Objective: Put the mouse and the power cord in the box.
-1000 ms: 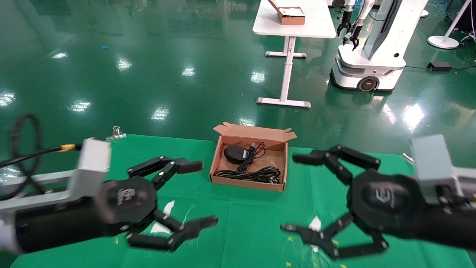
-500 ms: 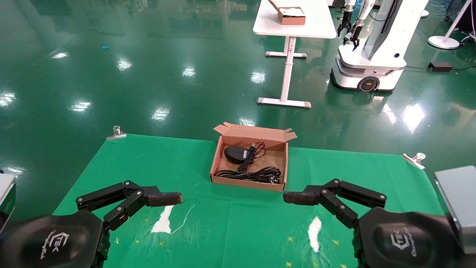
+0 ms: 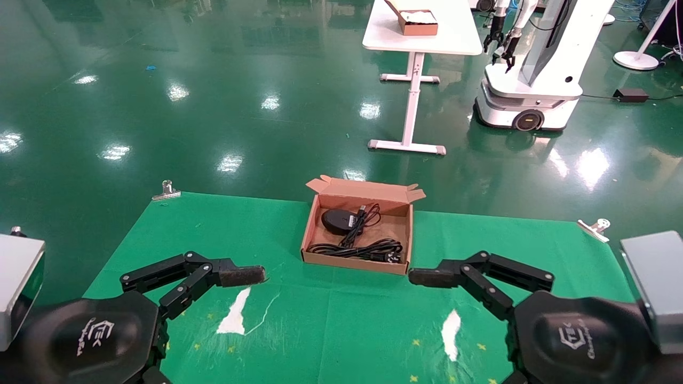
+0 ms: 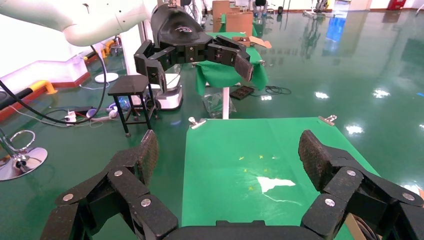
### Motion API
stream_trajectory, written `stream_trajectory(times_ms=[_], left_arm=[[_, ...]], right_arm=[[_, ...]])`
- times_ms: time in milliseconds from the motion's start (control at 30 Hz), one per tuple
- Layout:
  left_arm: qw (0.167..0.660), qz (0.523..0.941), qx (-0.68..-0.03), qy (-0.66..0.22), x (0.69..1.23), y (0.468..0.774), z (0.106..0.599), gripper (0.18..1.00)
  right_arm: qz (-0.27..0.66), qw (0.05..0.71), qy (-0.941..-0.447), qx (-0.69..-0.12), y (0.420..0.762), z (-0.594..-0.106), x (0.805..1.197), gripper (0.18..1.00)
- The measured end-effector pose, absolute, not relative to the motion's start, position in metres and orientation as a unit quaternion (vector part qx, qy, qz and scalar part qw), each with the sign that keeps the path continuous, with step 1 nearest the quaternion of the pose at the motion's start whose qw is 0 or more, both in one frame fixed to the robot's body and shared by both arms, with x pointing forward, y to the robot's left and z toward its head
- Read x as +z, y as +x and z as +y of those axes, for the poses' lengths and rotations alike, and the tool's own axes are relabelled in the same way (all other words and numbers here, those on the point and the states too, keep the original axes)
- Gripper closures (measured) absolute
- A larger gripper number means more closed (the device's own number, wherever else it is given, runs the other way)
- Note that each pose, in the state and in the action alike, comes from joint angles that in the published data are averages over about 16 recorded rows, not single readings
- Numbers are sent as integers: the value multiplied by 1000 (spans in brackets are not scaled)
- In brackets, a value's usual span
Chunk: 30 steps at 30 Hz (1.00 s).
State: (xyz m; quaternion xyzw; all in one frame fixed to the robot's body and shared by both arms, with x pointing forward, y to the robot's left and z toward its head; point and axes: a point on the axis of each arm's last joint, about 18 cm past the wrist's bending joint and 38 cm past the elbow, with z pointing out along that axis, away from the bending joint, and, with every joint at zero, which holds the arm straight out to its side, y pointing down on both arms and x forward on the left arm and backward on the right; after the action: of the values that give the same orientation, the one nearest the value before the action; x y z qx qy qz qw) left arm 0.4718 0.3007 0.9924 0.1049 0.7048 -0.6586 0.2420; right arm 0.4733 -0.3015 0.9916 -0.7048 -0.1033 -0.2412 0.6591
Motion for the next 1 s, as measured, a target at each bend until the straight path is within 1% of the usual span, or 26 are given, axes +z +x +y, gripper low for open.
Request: stream_trajectory(times_ms=[1000], left_arm=[[245,704,-659,101,992,477,300,184]], right_arm=[[-102,659,-705,-243,475,-302,992,178]])
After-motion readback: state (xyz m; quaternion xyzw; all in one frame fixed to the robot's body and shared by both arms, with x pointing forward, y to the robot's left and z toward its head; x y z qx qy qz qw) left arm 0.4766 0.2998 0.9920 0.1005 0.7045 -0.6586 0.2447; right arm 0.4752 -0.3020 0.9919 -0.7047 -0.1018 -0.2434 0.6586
